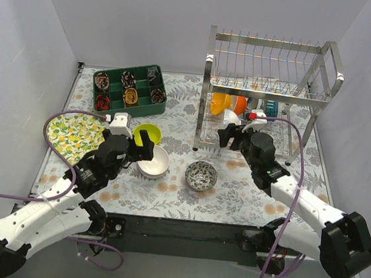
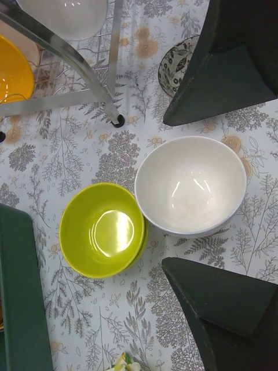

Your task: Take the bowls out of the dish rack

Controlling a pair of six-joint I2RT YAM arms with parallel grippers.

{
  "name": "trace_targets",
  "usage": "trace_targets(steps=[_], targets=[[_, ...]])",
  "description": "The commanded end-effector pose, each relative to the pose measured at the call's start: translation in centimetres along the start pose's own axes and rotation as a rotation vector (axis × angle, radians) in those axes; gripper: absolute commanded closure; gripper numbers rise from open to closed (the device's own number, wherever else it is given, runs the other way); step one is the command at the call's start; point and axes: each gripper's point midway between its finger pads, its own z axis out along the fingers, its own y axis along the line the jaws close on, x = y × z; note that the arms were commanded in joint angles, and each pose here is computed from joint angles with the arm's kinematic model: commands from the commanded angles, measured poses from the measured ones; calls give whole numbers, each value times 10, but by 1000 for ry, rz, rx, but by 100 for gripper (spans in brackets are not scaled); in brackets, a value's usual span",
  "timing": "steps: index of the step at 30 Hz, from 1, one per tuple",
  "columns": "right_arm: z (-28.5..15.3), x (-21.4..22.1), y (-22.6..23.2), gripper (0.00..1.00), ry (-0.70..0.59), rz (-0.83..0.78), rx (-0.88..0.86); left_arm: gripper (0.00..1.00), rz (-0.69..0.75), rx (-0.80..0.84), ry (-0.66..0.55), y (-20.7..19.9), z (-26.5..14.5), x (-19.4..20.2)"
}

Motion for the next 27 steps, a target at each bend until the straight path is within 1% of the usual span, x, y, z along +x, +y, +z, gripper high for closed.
trace_targets(steps=[1,2,4,5,7,8,10,11,13,18,20,21,22,23,24,25,27], targets=[[-23,-39,20,78,-153,110,-103,2,4,48,15,-7,1,4],[-30,-46,24,78,-175,128,-127,2,3,56,13,-9,1,3],[-39,-37,33,78,-157,168,-184,2,7,81,18,-13,1,4],[-47,-41,35,78,-172,186,-207,2,8,100,19,-17,1,4],[-56,-29,43,78,-144,227,-265,2,5,133,20,-24,1,2],[-63,-33,48,78,-156,246,-293,2,-3,180,24,-34,-1,2],[-73,-26,61,78,-123,278,-375,2,-17,229,32,-44,-1,3],[-79,-24,64,78,-121,287,-401,2,-34,271,29,-53,-1,1],[-89,-18,75,77,-90,327,-472,2,-65,300,51,-60,1,7],[-117,-11,93,77,-76,387,-624,2,-174,418,156,-93,11,29],[-124,-9,98,76,-65,416,-663,2,-210,453,153,-103,15,27],[-127,0,100,76,-39,427,-688,2,-230,485,199,-112,15,35],[-132,-5,104,76,-60,440,-719,2,-243,503,200,-116,16,34],[-135,-4,106,76,-52,474,-736,2,-256,523,193,-122,17,32],[-138,5,106,76,-30,492,-752,2,-275,535,214,-127,18,35],[-142,1,108,76,-54,502,-778,2,-286,549,212,-132,18,34],[-147,11,109,76,-32,553,-801,2,-311,551,231,-137,21,39]])
